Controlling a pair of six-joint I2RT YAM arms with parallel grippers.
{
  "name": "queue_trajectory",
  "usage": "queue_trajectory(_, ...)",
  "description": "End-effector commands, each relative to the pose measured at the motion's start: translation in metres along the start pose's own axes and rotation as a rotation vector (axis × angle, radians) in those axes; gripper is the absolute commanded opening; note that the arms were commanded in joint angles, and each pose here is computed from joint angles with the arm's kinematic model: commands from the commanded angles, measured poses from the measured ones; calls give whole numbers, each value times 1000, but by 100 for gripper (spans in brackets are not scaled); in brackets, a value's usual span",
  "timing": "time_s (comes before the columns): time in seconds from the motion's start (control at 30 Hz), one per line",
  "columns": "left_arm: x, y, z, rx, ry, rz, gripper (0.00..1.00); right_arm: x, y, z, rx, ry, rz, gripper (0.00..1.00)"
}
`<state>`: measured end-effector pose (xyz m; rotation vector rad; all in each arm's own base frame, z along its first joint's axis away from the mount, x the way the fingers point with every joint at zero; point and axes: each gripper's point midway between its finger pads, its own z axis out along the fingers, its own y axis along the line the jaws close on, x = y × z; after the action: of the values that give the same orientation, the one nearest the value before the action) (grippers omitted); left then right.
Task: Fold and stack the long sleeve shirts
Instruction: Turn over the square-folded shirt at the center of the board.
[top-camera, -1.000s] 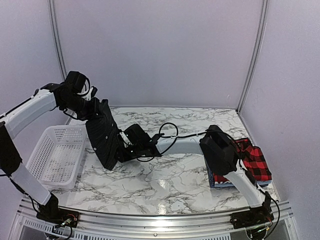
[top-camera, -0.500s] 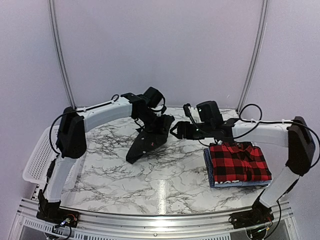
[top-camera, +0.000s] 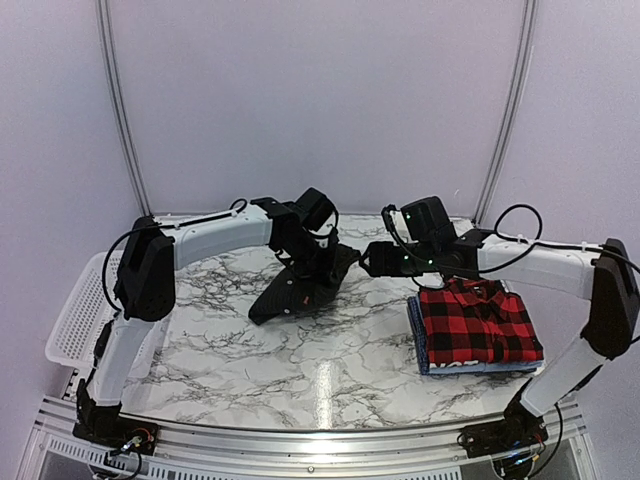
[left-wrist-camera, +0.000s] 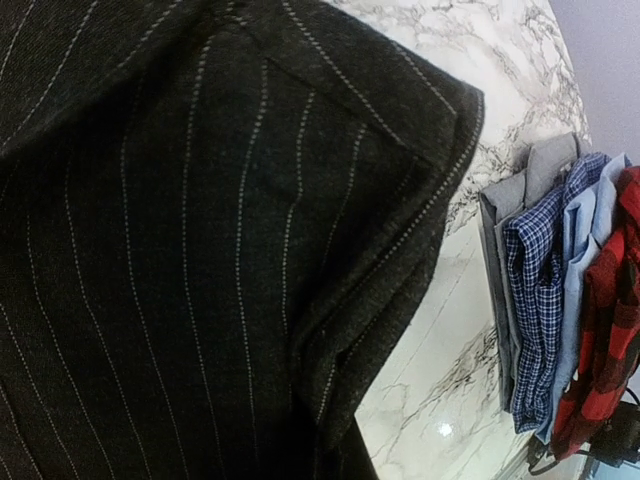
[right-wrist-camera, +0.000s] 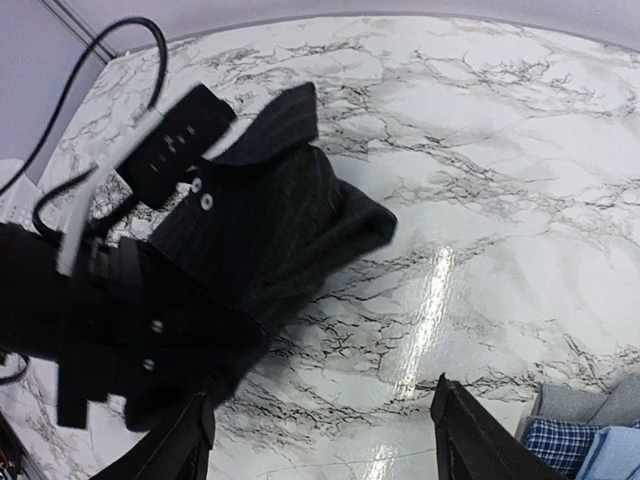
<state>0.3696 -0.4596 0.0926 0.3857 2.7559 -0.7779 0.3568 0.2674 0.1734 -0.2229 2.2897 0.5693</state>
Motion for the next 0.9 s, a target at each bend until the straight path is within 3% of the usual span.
queue_trajectory(0.0,-34,20,-56,6,-100,5,0,-17,1,4,25,-5,-24,71)
queue_trajectory(0.17,-50,48,-90,11,-138,-8,0,-9,-2,18,40,38,-25,70)
queue_trajectory(0.4,-68,120,-150,-6,-202,-61,0,0,-3,27,38,72,-31,70)
queue_trajectory(0.87,-18,235,-227,-76,-262,-238,0,16,11,47,-3,136,-42,69)
